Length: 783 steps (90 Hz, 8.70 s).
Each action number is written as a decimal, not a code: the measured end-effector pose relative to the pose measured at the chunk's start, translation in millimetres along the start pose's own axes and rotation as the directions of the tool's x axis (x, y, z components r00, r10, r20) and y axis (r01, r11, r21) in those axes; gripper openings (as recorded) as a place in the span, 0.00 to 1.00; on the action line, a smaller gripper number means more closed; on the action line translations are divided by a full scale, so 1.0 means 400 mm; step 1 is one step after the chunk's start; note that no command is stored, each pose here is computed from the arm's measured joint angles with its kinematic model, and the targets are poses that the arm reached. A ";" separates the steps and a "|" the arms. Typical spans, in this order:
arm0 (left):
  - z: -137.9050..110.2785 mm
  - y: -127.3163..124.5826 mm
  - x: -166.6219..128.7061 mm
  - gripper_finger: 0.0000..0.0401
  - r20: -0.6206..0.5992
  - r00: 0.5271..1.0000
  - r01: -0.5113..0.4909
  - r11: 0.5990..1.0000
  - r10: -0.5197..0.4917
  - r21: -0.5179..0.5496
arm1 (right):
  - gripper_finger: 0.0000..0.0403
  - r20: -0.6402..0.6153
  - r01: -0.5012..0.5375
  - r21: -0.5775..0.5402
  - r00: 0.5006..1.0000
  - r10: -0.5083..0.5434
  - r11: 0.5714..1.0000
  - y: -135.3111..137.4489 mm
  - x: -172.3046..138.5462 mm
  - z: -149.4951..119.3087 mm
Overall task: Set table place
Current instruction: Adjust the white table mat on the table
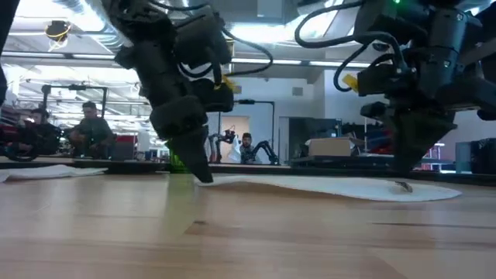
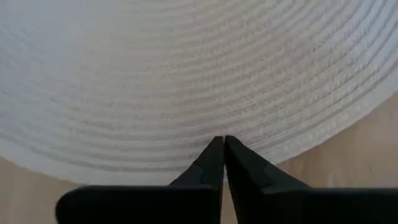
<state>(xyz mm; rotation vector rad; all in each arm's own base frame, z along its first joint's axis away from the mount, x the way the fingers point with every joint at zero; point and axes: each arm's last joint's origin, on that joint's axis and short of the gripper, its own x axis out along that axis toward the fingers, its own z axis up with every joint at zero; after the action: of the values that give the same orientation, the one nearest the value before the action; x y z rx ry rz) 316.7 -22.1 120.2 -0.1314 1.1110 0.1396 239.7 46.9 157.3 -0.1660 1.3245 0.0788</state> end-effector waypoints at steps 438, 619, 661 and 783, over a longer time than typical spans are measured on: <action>0.122 0.083 0.047 0.00 0.301 0.954 -0.031 0.999 0.017 0.041 | 0.00 0.006 0.192 0.109 0.981 -0.194 0.975 -0.093 0.050 -0.058; 0.121 0.083 0.047 0.00 0.299 0.954 -0.033 0.998 0.017 0.048 | 0.00 0.007 0.196 0.174 0.980 -0.200 0.965 -0.125 0.066 -0.077; 0.121 0.083 0.047 0.00 0.298 0.955 -0.037 0.997 0.017 0.062 | 0.00 0.070 0.207 0.160 0.973 -0.220 0.965 -0.128 0.065 -0.061; 0.112 0.084 0.049 0.00 0.257 0.966 -0.040 0.997 0.023 0.062 | 0.00 0.164 0.097 0.111 0.980 -0.115 0.989 -0.123 0.064 -0.042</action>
<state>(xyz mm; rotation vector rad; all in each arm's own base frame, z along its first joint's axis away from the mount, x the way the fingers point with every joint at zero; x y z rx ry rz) 358.8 19.8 120.9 -0.0342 0.8581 0.1433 237.4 -5.1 132.4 -0.1396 1.1442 -0.0642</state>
